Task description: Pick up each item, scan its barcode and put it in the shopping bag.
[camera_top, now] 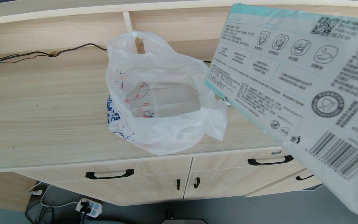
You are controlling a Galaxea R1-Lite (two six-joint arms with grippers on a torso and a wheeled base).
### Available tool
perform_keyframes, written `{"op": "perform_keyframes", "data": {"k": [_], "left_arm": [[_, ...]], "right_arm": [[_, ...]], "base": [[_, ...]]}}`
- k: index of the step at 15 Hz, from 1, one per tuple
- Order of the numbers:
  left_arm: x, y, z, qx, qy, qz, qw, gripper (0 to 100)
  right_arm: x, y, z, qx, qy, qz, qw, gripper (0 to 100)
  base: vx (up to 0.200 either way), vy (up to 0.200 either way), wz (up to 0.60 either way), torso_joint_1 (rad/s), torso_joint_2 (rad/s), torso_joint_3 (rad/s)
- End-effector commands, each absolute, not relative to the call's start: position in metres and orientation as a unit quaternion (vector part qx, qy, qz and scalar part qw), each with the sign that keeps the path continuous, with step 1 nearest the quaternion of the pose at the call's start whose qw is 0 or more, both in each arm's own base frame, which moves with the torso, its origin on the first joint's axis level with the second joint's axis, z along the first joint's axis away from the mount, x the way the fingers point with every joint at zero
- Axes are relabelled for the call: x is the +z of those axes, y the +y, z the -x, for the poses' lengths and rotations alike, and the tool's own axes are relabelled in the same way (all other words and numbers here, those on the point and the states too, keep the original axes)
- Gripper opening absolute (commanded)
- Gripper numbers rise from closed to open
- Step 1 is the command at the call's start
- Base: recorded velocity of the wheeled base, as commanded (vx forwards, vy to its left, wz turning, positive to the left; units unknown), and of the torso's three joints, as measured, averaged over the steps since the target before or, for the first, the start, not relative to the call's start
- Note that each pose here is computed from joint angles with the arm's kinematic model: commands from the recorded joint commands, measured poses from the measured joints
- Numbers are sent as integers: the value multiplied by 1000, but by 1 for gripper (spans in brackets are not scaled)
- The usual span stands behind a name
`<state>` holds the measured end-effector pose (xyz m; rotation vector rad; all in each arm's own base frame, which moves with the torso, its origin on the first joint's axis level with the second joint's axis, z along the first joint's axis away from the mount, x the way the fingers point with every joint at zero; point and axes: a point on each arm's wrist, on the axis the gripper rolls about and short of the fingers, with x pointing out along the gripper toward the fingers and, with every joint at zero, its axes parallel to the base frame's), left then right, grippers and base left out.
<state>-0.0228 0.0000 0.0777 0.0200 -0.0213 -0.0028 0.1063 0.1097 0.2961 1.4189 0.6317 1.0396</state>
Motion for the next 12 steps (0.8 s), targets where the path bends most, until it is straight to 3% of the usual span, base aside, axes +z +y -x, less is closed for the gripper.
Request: {"op": "perform_keyframes", "data": {"k": [1,6,9,12], "left_arm": [[78,0,23,-1,-10,-10,1000,100],[78,0,23,-1,-11,-10,1000,100],[78,0,23,-1,-10,-10,1000,100],[78,0,23,-1,-10,-10,1000,100]], "right_arm": [[291,117,-109,445,288,-610,589,0],[284,140,-121,442,323,-612,571,0],[288,141,-115,462,350,-632,515,0],[282,152,-116,475,360,-626,503,0]], "base": [[0,0,0,0,0,0],[0,0,0,0,0,0],[0,0,0,0,0,0],[0,0,0,0,0,0]]}}
